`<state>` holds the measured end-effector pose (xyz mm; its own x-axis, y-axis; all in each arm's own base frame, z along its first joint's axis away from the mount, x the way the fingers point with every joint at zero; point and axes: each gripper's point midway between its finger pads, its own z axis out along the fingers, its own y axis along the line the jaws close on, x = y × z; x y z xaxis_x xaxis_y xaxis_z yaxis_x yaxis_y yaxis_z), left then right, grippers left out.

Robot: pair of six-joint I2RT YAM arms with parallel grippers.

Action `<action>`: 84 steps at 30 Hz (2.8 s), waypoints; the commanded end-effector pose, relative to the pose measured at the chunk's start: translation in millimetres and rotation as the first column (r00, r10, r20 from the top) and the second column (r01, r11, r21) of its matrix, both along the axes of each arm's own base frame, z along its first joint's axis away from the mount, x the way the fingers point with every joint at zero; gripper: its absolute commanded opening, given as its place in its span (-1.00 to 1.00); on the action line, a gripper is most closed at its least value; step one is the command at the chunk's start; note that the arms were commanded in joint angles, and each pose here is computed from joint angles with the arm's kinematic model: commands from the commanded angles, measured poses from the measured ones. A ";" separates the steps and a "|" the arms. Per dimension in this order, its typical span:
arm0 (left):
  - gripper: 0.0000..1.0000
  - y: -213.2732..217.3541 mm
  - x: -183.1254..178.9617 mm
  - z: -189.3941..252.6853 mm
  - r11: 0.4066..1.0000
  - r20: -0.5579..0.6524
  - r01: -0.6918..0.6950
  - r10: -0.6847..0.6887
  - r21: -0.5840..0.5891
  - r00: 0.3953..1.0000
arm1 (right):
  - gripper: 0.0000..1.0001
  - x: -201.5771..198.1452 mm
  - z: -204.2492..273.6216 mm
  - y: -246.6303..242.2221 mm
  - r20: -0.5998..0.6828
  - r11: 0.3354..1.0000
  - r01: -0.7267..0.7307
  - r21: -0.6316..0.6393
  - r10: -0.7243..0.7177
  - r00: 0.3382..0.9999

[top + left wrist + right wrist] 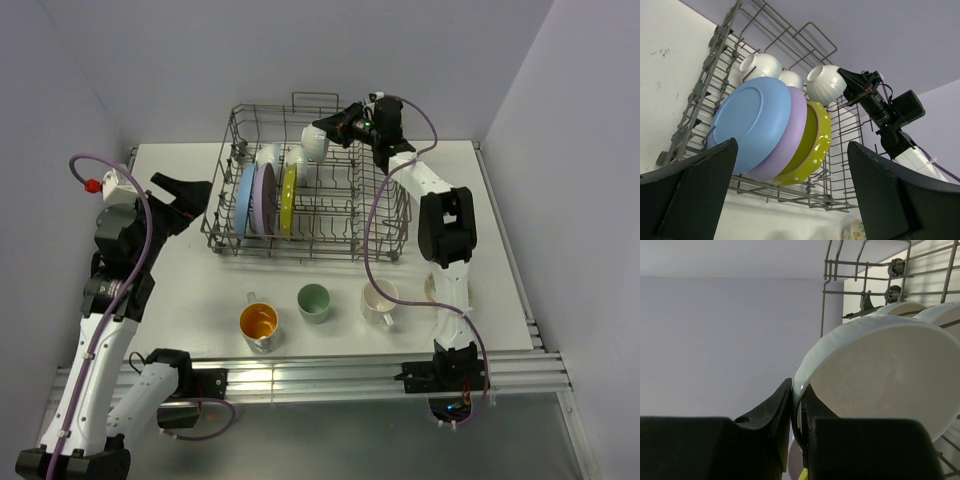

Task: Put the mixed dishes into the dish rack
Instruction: Pass the bowl from the right arm to the left

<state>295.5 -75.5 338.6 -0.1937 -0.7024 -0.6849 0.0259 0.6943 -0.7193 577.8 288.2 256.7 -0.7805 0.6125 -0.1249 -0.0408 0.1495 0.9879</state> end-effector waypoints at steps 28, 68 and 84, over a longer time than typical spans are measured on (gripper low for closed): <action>0.98 6.3 -5.9 29.3 0.999 0.074 -0.034 0.036 -0.021 0.997 | -1.00 1.5 22.7 22.4 0.048 0.997 -0.014 0.072 0.011 0.999; 0.98 4.4 -5.2 24.3 0.999 0.081 -0.025 0.027 -0.026 0.996 | -1.00 9.7 45.5 -27.7 0.144 0.997 0.030 0.075 -0.041 0.989; 0.98 -41.1 46.1 33.1 0.981 0.027 0.158 -0.162 0.112 0.986 | -1.00 0.8 71.6 -9.1 0.236 0.997 -0.007 0.072 -0.011 0.972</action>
<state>322.5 -92.1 351.5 -0.2476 -0.6680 -0.7018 0.0592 0.7126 -0.6991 583.7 282.7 269.9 -0.7684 0.6222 -0.1502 -0.1022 0.1124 0.9884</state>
